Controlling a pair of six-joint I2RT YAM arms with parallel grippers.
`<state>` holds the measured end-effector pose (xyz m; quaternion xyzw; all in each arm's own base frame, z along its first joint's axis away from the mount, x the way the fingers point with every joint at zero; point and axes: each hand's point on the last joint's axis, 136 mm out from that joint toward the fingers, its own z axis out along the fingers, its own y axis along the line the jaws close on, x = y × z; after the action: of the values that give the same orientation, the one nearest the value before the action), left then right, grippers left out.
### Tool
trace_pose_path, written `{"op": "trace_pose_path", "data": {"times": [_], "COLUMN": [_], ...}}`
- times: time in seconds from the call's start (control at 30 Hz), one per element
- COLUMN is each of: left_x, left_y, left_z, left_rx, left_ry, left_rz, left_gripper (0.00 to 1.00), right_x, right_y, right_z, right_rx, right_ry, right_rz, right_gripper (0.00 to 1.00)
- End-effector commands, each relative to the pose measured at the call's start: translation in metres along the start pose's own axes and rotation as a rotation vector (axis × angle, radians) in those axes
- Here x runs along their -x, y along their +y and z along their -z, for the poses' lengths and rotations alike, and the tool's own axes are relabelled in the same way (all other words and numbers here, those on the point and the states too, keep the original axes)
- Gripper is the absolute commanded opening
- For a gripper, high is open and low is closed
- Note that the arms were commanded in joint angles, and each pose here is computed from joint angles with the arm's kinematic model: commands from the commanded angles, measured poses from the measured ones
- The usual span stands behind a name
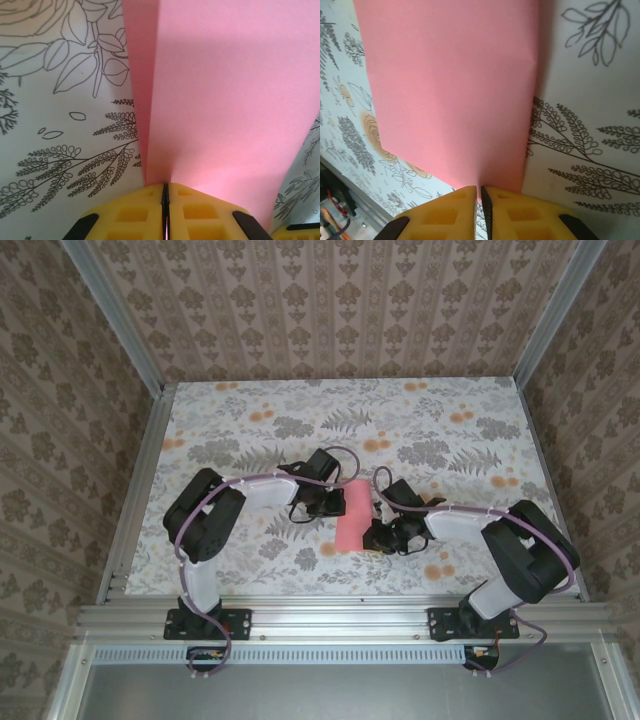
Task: Fold a paper plane with a square sheet of paper (pick it up from the middle)
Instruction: Fold the square sheet of paper in half at the center of the table.
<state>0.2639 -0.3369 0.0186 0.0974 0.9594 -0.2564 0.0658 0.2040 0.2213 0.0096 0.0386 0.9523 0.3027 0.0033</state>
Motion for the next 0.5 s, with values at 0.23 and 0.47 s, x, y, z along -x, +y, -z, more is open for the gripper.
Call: {"op": "trace_pose_path", "data": {"times": [0.23,0.47], "left_x": [-0.014,-0.014], "left_y": [0.024,0.024], "left_z": [-0.01,-0.01], "left_rx": [0.106,0.105], "left_ry": [0.054,0.058], "left_rz": [-0.014,-0.021], "left_gripper": [0.1,0.1], "right_x": [0.04,0.1], "right_y": [0.029,0.033], "right_z": [0.03,0.027], "right_rx": [-0.001,0.015], "right_ry": [-0.133,-0.212], "right_rz": [0.051,0.026], "right_gripper": [0.19,0.18]}}
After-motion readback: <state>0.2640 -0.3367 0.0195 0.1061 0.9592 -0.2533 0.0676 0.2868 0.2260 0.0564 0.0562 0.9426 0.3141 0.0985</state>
